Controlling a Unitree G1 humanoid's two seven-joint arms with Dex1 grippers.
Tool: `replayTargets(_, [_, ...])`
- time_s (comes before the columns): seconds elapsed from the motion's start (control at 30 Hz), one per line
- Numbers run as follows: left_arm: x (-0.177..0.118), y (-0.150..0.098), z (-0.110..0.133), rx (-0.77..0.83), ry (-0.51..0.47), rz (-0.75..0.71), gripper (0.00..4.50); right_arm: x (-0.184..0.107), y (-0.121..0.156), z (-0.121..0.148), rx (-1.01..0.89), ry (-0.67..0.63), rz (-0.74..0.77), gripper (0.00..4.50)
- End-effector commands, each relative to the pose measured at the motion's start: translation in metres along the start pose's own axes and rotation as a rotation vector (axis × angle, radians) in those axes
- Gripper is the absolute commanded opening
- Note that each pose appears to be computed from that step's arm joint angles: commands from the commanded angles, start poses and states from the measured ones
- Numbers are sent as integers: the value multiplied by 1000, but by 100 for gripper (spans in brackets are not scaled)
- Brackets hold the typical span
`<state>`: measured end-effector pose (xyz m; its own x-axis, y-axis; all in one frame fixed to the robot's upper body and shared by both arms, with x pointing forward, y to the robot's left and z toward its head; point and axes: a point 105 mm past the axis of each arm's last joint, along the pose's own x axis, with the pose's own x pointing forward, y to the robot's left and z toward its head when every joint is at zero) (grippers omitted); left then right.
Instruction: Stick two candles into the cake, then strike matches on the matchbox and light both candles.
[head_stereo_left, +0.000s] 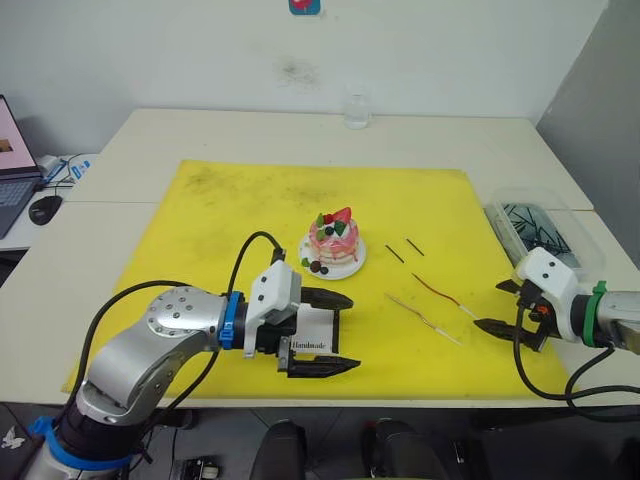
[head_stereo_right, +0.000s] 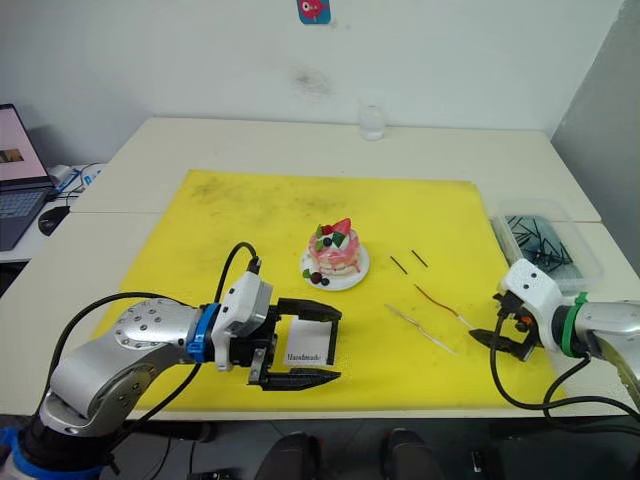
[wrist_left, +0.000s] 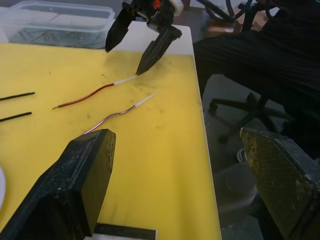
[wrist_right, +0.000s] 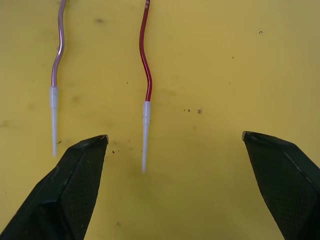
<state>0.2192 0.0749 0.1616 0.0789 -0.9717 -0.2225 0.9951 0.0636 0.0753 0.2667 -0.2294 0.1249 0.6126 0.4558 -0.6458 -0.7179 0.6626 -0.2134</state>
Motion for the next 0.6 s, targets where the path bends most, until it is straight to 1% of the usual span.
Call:
replayTargets(0.03, [3,-3,8,30,-16,-7,445,2,-2,4,-13,-14,-16,450])
replayTargets(0.17, [6,-4,8,29,-20,-4,445,7,-3,0,-2,-4,-23,450])
replayTargets(0.23, [7,-4,9,29,-23,-3,450,8,-3,-1,5,-2,-19,414])
replayTargets(0.3, [7,-4,9,24,-26,-1,450,10,0,-4,8,8,-12,355])
replayTargets(0.47, [7,-4,10,20,-28,4,450,12,12,-9,20,23,26,164])
replayTargets(0.6, [5,-5,9,13,-28,9,450,14,19,-8,26,20,47,15])
